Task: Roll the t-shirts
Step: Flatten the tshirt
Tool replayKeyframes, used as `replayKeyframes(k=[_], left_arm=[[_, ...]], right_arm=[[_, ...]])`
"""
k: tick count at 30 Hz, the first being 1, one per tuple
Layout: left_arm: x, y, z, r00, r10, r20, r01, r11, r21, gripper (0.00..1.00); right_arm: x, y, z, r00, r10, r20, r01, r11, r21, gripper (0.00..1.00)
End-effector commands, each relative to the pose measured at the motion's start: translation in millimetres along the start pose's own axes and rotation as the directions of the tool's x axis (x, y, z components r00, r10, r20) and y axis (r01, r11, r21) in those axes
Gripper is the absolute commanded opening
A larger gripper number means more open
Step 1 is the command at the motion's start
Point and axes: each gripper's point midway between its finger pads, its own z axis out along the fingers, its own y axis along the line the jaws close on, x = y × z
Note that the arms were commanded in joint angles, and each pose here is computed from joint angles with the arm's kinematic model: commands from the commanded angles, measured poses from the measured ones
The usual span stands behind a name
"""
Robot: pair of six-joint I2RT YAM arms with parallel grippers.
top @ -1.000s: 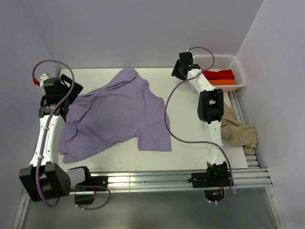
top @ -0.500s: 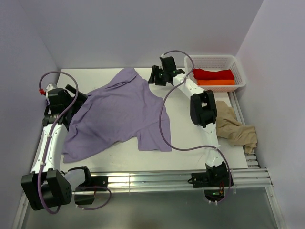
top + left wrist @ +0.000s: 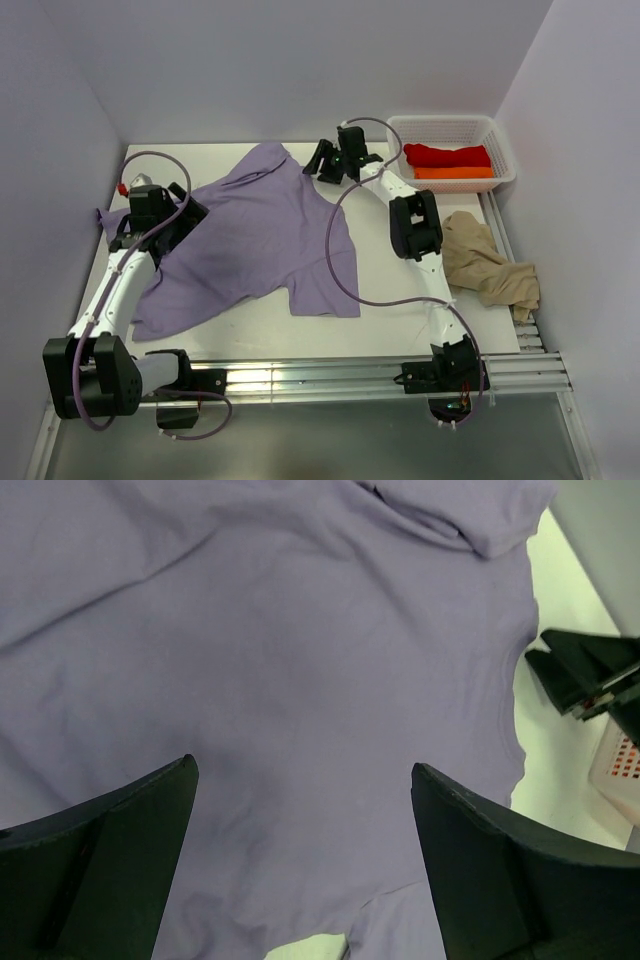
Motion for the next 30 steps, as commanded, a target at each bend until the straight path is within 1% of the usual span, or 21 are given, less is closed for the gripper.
replayKeyframes(k=[1, 2, 3, 6, 9, 16, 18, 22, 23, 25, 26, 28, 29, 30], left_arm=[[-2, -10, 1, 0.999, 0.035, 0.01, -0.035, 0.999, 0.03, 0.93], [-1, -8, 2, 0.999, 0.036, 0.007, -0.036, 0.999, 0.026, 0.93], [-4, -5, 3, 0.999, 0.036, 0.027, -0.037, 0.999, 0.007, 0.93], [-4, -6, 3, 0.999, 0.035, 0.027, -0.035, 0.999, 0.012, 0.93], [-4, -7, 4, 0.999, 0.035, 0.025, -0.035, 0.999, 0.014, 0.93], [-3, -4, 4, 0.999, 0.038, 0.027, -0.038, 0.999, 0.007, 0.93], [-3, -5, 4, 0.999, 0.036, 0.03, -0.037, 0.999, 0.009, 0.93], [-2, -2, 4, 0.999, 0.04, 0.028, -0.039, 0.999, -0.001, 0.93], [-2, -1, 5, 0.999, 0.041, 0.028, -0.041, 0.999, -0.003, 0.93], [-3, -1, 4, 0.999, 0.043, 0.032, -0.042, 0.999, -0.004, 0.93], [-2, 0, 5, 0.999, 0.043, 0.03, -0.042, 0.999, -0.006, 0.93], [-3, 1, 6, 0.998, 0.045, 0.034, -0.044, 0.999, -0.013, 0.93], [-2, 3, 7, 0.998, 0.046, 0.032, -0.045, 0.999, -0.022, 0.93], [-3, 5, 8, 0.998, 0.046, 0.034, -0.044, 0.998, -0.034, 0.93]], right_arm=[[-26, 25, -3, 0.998, 0.054, 0.042, -0.05, 0.995, -0.09, 0.68], [-26, 27, -3, 0.997, 0.063, 0.045, -0.058, 0.993, -0.102, 0.68], [-26, 28, -2, 0.995, 0.088, 0.04, -0.083, 0.99, -0.11, 0.68], [-23, 24, 3, 0.99, 0.135, 0.032, -0.131, 0.987, -0.09, 0.68], [-21, 23, 6, 0.987, 0.162, 0.017, -0.16, 0.982, -0.098, 0.65], [-6, 18, 13, 0.969, 0.244, -0.044, -0.247, 0.963, -0.104, 0.62], [-2, 15, 17, 0.961, 0.27, -0.052, -0.274, 0.956, -0.104, 0.56], [-6, 12, 17, 0.958, 0.285, -0.033, -0.287, 0.954, -0.091, 0.49], [-6, 13, 17, 0.955, 0.294, -0.033, -0.295, 0.951, -0.091, 0.44], [-5, 12, 18, 0.952, 0.304, -0.038, -0.306, 0.947, -0.098, 0.37], [-6, 10, 18, 0.943, 0.331, -0.044, -0.334, 0.936, -0.108, 0.3], [-4, 7, 18, 0.934, 0.354, -0.052, -0.358, 0.921, -0.155, 0.2], [-6, 5, 17, 0.912, 0.406, -0.058, -0.41, 0.897, -0.167, 0.17], [-13, -3, 14, 0.903, 0.428, -0.045, -0.428, 0.886, -0.178, 0.13]])
